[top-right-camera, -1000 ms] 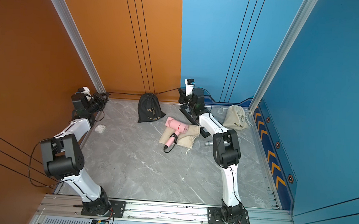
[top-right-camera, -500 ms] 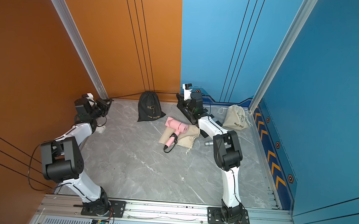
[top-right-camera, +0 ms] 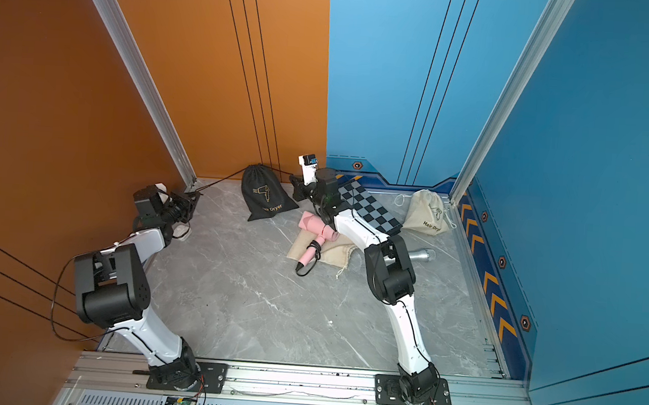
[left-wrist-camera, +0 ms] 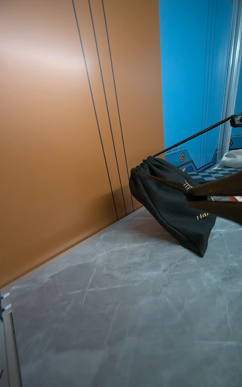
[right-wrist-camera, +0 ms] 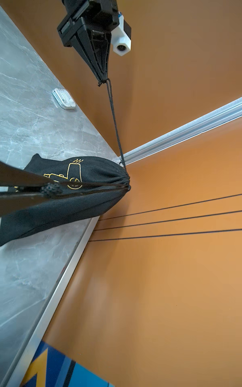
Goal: Pack away hair dryers
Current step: Place the drawstrings on both sides at the center of the board.
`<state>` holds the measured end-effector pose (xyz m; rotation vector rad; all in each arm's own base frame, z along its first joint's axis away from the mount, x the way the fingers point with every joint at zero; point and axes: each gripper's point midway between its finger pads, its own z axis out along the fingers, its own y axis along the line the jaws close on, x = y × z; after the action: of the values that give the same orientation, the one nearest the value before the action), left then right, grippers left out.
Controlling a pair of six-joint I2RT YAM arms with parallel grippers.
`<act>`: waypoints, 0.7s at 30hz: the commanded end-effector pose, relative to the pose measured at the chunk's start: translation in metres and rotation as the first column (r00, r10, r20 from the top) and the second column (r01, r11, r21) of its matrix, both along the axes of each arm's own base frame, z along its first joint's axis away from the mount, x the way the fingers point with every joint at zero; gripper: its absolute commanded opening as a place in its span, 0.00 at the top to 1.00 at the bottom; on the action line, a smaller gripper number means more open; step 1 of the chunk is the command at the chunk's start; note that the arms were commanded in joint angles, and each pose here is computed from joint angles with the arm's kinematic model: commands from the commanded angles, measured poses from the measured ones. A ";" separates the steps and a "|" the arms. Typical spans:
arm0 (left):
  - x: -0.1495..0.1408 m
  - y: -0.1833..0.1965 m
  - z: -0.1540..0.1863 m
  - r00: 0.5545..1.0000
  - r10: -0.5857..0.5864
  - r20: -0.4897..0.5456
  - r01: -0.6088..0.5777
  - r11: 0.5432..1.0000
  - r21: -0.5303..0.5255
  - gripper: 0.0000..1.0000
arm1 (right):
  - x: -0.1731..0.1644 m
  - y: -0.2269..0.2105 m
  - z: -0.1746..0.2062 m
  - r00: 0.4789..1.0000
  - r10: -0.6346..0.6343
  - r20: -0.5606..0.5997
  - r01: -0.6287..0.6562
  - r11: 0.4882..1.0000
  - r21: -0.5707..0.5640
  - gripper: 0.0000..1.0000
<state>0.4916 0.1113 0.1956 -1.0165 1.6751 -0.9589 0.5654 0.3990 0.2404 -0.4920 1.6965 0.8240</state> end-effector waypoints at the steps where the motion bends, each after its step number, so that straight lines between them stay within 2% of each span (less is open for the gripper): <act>1: -0.015 0.005 0.001 1.000 0.014 -0.016 -0.014 1.000 0.025 1.00 | 0.006 0.008 -0.004 0.999 0.007 -0.044 -0.006 1.000 0.026 0.95; 14: -0.016 0.013 -0.023 0.995 0.057 -0.080 -0.056 0.998 0.024 1.00 | 0.032 0.026 -0.019 0.996 -0.005 -0.092 0.017 0.991 0.132 0.94; 17: -0.014 0.020 -0.028 0.993 0.082 -0.089 -0.079 0.996 0.035 1.00 | 0.039 0.026 -0.025 0.994 -0.012 -0.106 0.027 0.989 0.142 0.87; 18: -0.014 0.022 -0.027 0.992 0.086 -0.088 -0.083 0.996 0.036 0.91 | 0.040 0.026 -0.026 0.994 -0.012 -0.109 0.028 0.989 0.143 0.79; 19: -0.013 0.022 -0.025 0.993 0.085 -0.084 -0.082 0.996 0.038 0.77 | 0.042 0.024 -0.025 0.994 -0.014 -0.109 0.030 0.989 0.145 0.71; 21: -0.013 0.025 -0.018 0.993 0.094 -0.075 -0.089 0.994 0.068 0.44 | 0.045 0.018 -0.018 0.994 -0.029 -0.104 0.044 0.988 0.146 0.47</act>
<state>0.4791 0.1267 0.1784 -1.0905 1.6914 -0.8748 0.6015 0.4271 0.2061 -0.3564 1.7362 0.9590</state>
